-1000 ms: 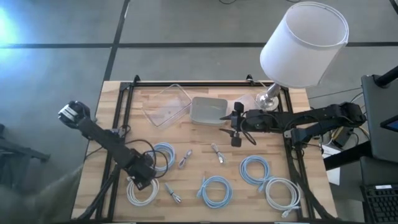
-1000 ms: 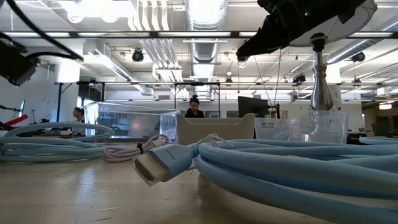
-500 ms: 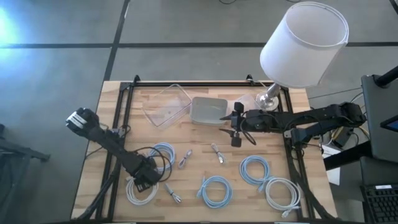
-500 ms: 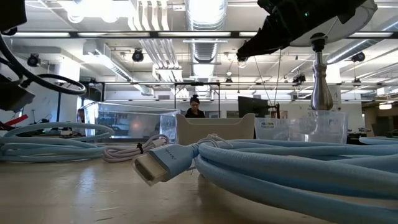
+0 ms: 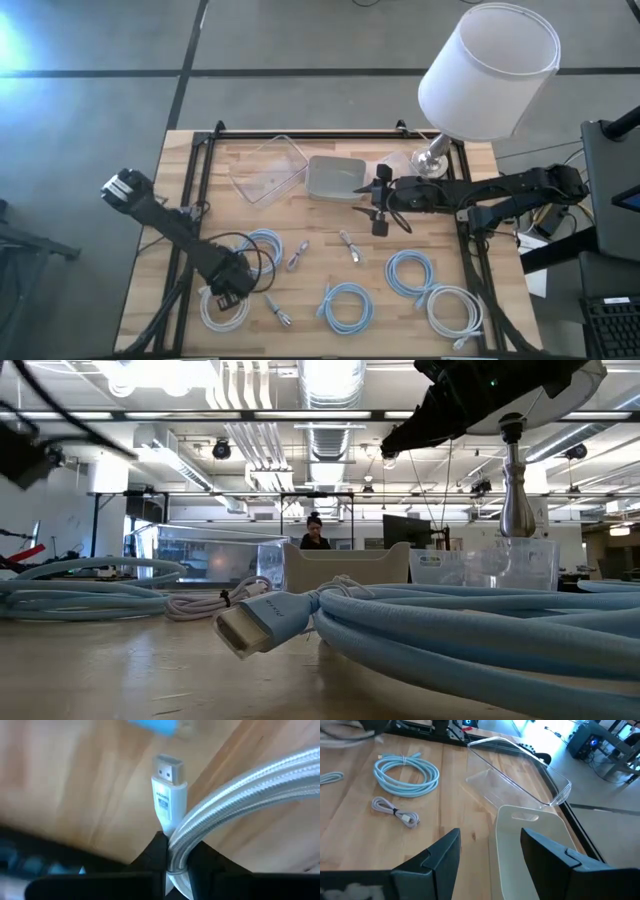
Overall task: Pick & Place USB Port
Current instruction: Put the left white HDMI cable into the left transparent bin
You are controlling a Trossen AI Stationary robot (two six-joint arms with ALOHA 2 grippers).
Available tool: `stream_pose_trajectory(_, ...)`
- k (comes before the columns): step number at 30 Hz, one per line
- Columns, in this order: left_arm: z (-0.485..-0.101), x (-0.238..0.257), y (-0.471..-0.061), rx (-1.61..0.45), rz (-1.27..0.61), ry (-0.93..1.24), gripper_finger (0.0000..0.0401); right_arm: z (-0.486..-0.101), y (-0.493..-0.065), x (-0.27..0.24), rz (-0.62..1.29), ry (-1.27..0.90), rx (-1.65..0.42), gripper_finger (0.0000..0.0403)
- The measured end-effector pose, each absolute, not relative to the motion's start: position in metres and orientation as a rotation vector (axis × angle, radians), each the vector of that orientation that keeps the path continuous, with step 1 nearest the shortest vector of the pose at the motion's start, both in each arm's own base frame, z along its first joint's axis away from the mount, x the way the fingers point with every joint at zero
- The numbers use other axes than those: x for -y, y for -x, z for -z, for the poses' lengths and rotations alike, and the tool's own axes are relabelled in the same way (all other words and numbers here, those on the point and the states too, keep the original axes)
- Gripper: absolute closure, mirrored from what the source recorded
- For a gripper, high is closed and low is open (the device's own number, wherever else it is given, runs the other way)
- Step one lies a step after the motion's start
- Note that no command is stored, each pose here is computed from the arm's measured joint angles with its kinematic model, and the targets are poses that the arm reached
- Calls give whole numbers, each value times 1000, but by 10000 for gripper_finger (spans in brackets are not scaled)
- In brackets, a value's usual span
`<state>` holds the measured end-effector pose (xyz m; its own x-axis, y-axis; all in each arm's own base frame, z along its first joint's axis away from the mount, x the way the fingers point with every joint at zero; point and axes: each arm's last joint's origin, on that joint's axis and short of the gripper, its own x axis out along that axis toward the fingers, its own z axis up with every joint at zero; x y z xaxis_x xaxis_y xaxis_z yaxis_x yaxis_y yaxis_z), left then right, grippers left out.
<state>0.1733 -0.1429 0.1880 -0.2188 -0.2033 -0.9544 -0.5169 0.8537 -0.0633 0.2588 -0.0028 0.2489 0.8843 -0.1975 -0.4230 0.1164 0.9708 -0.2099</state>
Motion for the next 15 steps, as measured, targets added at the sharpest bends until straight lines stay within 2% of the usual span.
stream_pose_trajectory(3,-218,140,-171,-1775,-402,535,356,-249,-259,3,164,180,-457,197)
stream_pose_trajectory(6,-246,134,-171,-1684,-499,427,355,-249,-259,3,164,180,-457,197)
stream_pose_trajectory(15,-307,116,-190,-994,-665,-136,331,-249,-259,3,165,178,-457,197)
